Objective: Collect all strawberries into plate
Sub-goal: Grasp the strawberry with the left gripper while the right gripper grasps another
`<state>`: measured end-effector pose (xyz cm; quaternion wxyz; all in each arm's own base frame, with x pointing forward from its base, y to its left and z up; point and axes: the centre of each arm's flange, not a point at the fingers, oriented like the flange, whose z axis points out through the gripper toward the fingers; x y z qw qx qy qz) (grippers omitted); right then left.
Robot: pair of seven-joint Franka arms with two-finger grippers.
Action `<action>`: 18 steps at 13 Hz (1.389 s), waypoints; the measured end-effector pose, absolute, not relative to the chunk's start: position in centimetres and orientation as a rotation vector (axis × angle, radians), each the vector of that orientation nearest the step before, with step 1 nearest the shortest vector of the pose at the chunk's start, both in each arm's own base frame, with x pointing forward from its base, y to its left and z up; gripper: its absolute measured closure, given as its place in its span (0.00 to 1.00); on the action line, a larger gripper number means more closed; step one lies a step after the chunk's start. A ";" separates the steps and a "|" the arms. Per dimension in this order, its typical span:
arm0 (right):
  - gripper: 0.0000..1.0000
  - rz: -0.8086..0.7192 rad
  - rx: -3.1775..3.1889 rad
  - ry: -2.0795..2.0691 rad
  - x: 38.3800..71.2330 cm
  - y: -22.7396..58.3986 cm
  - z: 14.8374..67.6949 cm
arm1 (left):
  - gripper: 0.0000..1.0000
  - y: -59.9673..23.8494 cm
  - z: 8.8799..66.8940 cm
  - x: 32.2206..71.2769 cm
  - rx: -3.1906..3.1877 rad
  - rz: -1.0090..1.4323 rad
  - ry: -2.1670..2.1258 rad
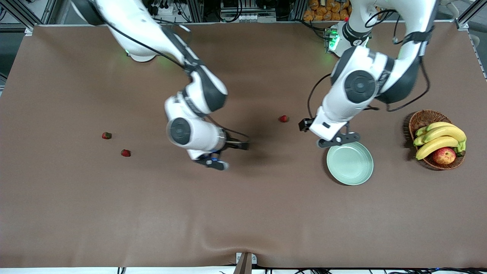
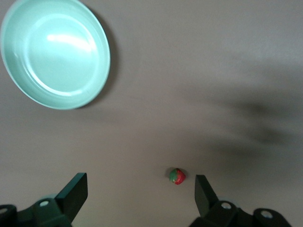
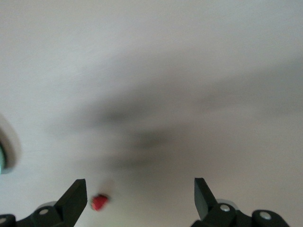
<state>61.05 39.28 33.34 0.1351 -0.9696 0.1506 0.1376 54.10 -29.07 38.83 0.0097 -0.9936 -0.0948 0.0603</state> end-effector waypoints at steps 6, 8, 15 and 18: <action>0.00 0.414 -3.049 0.213 62.7 20.8 37.4 | 0.00 -34.0 30.1 47.3 -3.048 0.165 -0.580; 0.00 0.420 -3.109 0.086 62.1 15.1 37.5 | 0.00 -34.9 27.3 45.4 -3.013 0.169 -0.701; 0.00 0.449 -3.113 0.011 58.3 6.1 29.6 | 0.00 -36.4 20.3 43.0 -2.762 0.094 -1.138; 0.00 0.379 -3.109 0.029 57.4 2.5 26.8 | 0.09 -36.9 18.7 42.4 -2.719 0.084 -1.223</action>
